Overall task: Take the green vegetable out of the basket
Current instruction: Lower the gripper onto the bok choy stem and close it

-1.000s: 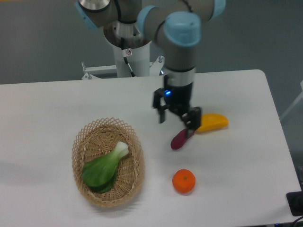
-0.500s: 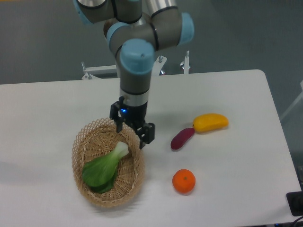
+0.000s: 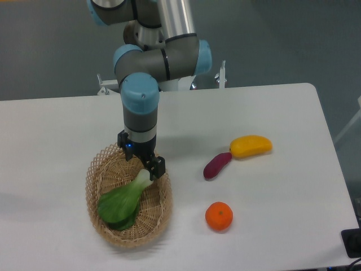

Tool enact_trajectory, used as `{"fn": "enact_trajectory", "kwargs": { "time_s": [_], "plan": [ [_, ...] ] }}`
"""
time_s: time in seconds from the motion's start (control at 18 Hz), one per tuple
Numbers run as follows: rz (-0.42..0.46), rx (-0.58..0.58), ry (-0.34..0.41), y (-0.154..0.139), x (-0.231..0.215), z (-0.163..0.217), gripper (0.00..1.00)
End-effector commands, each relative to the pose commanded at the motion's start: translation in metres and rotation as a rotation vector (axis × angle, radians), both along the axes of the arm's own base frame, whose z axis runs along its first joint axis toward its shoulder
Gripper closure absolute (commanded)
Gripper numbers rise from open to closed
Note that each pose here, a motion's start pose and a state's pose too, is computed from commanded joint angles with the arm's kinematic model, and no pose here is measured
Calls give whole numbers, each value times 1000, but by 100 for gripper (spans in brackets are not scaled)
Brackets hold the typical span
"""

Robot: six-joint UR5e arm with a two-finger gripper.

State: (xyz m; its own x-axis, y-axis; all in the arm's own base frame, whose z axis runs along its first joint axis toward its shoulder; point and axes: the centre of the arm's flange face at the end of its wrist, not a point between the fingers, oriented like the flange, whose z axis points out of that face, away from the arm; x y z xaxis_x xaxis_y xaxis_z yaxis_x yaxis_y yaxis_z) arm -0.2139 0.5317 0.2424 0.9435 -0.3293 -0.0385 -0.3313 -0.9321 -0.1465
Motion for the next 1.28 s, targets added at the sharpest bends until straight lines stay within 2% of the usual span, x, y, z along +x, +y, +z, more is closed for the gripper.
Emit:
{"fn": "enact_trajectory", "kwargs": {
  "time_s": [0.94,1.11,1.22,1.28],
  "plan": [
    [-17,-36,-22,11,-3,-30,1],
    [-14,-47,0,12,-3,-30,35],
    [-17,-43,5,14,-2,-28,50],
    [-17,-42,6,14,-2,-28,54]
  ]
}}
